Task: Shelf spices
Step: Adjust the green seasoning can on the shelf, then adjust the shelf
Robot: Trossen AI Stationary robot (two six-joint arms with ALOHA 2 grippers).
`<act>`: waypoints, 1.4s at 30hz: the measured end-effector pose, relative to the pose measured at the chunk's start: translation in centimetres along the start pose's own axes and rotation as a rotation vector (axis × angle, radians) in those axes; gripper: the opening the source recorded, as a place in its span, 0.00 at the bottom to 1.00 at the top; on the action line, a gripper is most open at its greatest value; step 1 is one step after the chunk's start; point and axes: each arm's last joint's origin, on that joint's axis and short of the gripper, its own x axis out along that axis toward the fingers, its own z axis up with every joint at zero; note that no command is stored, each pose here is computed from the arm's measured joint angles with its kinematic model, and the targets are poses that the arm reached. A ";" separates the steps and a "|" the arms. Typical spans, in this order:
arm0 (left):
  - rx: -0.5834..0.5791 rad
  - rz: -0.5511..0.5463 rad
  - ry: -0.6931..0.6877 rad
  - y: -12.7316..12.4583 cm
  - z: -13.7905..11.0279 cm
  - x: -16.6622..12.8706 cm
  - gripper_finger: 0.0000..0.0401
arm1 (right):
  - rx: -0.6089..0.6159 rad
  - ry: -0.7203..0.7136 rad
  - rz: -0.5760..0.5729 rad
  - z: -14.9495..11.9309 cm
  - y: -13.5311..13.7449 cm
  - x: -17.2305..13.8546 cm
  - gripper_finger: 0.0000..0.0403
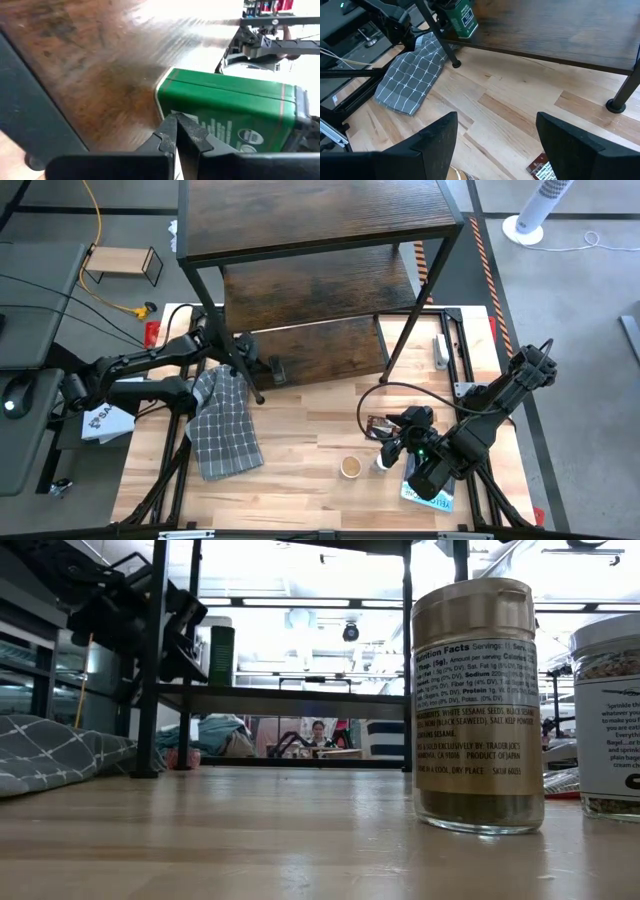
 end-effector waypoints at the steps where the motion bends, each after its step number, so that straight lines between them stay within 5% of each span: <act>1: -0.002 0.004 -0.003 0.0 0.0 0.0 0.00 | 0.000 0.000 0.000 0.0 0.0 0.0 0.66; 22: 0.002 -0.043 0.001 -0.5 0.7 2.7 0.00 | 0.008 -0.033 -0.009 0.3 0.0 0.3 0.66; 35: 0.077 -0.058 -0.243 -0.9 0.7 -3.0 0.00 | 0.019 -0.034 -0.001 0.3 0.1 0.3 0.66; 42: 0.337 -0.180 -0.287 -2.2 -3.2 -7.1 0.00 | 0.061 -0.024 0.057 0.4 1.0 0.4 0.66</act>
